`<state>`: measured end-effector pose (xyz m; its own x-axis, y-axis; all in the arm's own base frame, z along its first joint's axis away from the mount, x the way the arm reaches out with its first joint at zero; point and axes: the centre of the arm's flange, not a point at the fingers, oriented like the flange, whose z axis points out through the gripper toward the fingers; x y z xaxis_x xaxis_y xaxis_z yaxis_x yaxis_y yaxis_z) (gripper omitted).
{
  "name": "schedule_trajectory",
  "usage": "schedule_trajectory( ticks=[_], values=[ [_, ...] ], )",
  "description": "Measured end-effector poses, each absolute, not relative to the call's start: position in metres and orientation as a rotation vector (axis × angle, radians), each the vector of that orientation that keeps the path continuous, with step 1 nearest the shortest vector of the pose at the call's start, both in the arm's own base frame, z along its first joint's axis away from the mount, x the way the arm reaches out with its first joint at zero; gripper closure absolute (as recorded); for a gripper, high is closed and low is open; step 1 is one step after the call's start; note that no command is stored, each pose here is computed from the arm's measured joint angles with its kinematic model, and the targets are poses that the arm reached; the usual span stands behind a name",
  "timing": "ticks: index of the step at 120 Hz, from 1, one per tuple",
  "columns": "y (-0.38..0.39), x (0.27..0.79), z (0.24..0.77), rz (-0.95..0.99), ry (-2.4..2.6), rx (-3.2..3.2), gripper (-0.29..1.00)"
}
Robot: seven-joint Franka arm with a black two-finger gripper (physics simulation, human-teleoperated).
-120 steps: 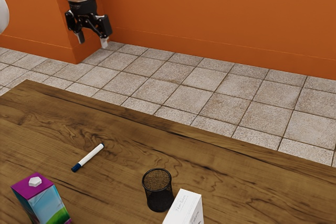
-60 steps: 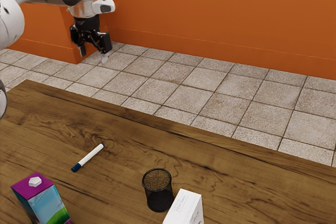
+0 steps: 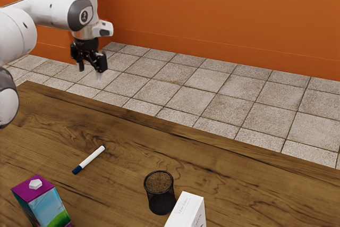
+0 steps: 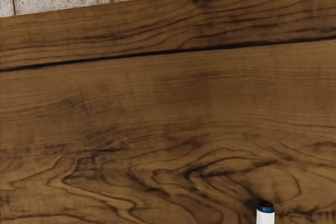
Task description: Put the marker into the pen holder.
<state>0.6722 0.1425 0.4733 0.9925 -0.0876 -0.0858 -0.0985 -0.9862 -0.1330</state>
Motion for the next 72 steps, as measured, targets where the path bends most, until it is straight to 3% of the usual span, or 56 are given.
schedule_trajectory(
  ticks=[23,45,72],
  values=[
    [0.194,0.684,0.397,0.137,0.102,-3.036,0.02],
    [0.193,0.687,0.351,0.14,0.13,-3.095,0.02],
    [0.178,0.632,0.332,0.218,0.153,-3.165,0.02]
  ],
)
